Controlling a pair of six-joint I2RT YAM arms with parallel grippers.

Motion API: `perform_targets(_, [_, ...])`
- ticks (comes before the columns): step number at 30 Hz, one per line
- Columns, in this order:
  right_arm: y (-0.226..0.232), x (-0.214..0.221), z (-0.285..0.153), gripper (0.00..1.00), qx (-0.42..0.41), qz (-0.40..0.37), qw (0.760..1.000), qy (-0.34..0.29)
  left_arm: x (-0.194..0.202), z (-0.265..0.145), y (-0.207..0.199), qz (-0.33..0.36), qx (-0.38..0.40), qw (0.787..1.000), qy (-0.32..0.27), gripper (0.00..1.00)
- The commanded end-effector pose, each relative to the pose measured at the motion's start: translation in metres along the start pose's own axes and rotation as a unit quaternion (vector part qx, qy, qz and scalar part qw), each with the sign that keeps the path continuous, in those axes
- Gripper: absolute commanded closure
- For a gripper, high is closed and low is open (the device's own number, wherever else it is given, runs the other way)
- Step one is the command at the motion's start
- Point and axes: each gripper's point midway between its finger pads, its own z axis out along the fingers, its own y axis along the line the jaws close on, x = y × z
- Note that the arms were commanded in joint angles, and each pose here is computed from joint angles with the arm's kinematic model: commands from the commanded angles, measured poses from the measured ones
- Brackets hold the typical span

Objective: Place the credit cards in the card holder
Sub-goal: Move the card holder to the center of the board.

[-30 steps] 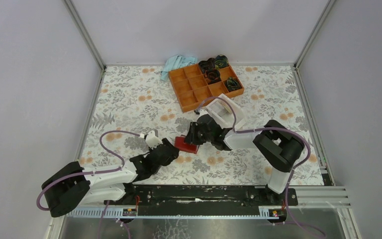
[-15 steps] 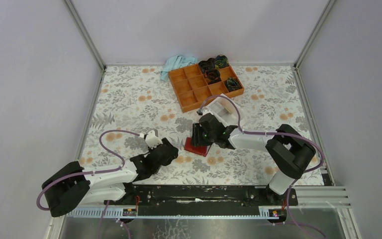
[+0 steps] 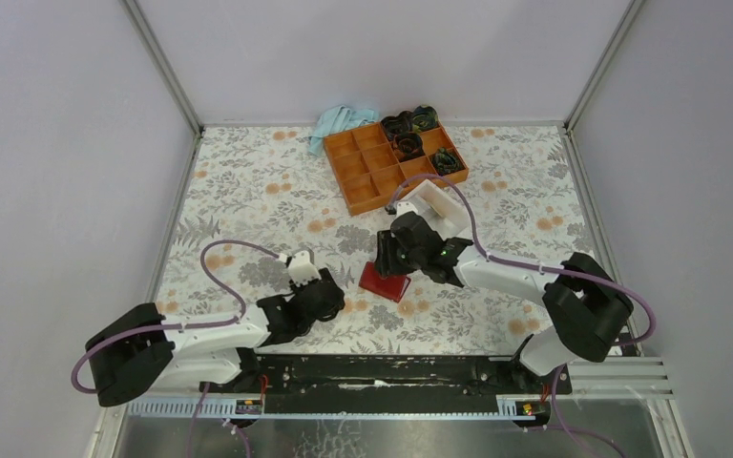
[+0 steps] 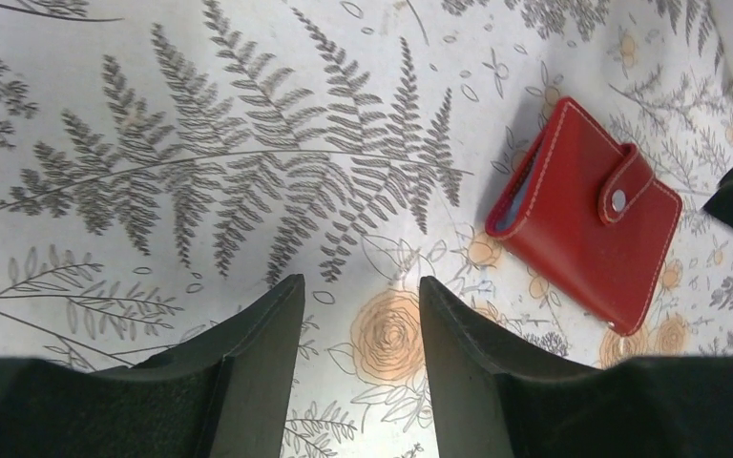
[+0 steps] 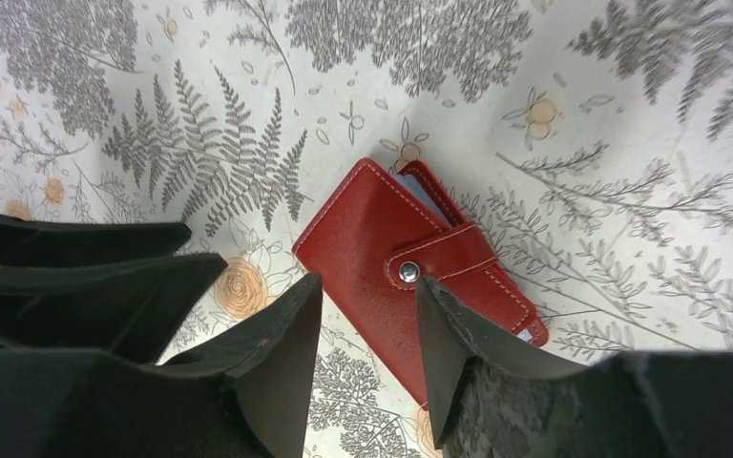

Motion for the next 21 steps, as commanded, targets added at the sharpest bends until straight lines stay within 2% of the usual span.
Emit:
perform_targets(1, [-0.003,-0.03,-0.015,0.53,0.019,-0.015,0.998,-0.054,-0.002,-0.003,-0.01,0.041,0.003,0.999,-0.011,0.46])
perform_targets(3, [-0.014,-0.026,-0.012,0.57,0.044,-0.024,0.998,-0.043,0.001,-0.003,-0.021,0.047,0.021,0.999,-0.009,0.46])
perform_targets(7, [-0.033,-0.009,0.002,0.81,0.078,-0.029,0.996,-0.017,0.006,0.0,-0.036,0.067,0.031,0.997,-0.003,0.49])
perform_targets(9, [-0.045,0.001,0.01,0.88,0.097,-0.029,0.995,-0.002,0.008,0.002,-0.043,0.078,0.036,0.996,0.0,0.51])
perform_targets(21, [-0.064,0.0,0.011,0.91,0.125,-0.028,0.992,-0.013,0.024,0.015,-0.073,0.113,0.053,0.992,0.017,0.57])
